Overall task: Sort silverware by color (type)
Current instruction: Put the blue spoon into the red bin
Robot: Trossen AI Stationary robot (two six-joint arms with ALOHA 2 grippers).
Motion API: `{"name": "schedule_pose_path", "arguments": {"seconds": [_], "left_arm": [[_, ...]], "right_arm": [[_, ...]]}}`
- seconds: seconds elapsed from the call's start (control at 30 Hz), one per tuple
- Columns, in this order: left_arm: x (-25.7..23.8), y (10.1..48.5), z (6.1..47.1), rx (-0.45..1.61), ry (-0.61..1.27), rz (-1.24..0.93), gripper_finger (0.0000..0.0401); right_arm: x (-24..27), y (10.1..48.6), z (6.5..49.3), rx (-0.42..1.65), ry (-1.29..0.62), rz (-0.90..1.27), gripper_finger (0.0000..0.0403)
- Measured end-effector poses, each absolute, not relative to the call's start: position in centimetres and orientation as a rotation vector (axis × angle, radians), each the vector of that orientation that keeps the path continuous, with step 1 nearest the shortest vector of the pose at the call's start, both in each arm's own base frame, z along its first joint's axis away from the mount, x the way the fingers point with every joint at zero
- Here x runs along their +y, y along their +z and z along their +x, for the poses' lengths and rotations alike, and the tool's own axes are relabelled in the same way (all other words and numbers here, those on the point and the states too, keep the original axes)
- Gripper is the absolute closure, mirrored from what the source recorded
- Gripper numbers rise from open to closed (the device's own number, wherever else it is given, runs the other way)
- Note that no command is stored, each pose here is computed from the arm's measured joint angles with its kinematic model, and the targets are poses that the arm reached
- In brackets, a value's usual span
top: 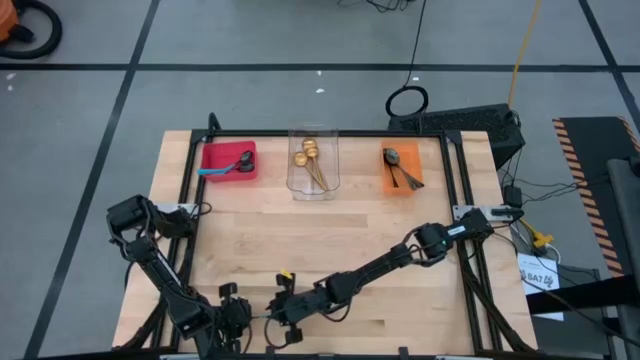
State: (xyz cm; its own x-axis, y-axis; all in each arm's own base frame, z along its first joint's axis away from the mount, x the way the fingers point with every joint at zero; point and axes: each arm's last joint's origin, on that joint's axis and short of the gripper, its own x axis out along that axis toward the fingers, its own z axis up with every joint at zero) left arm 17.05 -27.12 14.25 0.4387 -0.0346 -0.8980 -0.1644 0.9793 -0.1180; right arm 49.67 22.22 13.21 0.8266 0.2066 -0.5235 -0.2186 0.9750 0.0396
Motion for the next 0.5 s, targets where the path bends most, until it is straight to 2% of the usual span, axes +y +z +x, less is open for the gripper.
{"name": "schedule_pose_path", "arguments": {"seconds": [0.23,0.5], "left_arm": [[-27.1,14.3,17.1,1.085,0.096,-0.188,0.0228],[-27.0,14.3,17.1,1.078,0.101,-0.185,0.0228]], "right_arm": [[22.4,11.9,49.6,0.575,0.229,-0.036,0.031],[22.3,11.0,49.7,0.597,0.205,-0.015,0.0255]]}}
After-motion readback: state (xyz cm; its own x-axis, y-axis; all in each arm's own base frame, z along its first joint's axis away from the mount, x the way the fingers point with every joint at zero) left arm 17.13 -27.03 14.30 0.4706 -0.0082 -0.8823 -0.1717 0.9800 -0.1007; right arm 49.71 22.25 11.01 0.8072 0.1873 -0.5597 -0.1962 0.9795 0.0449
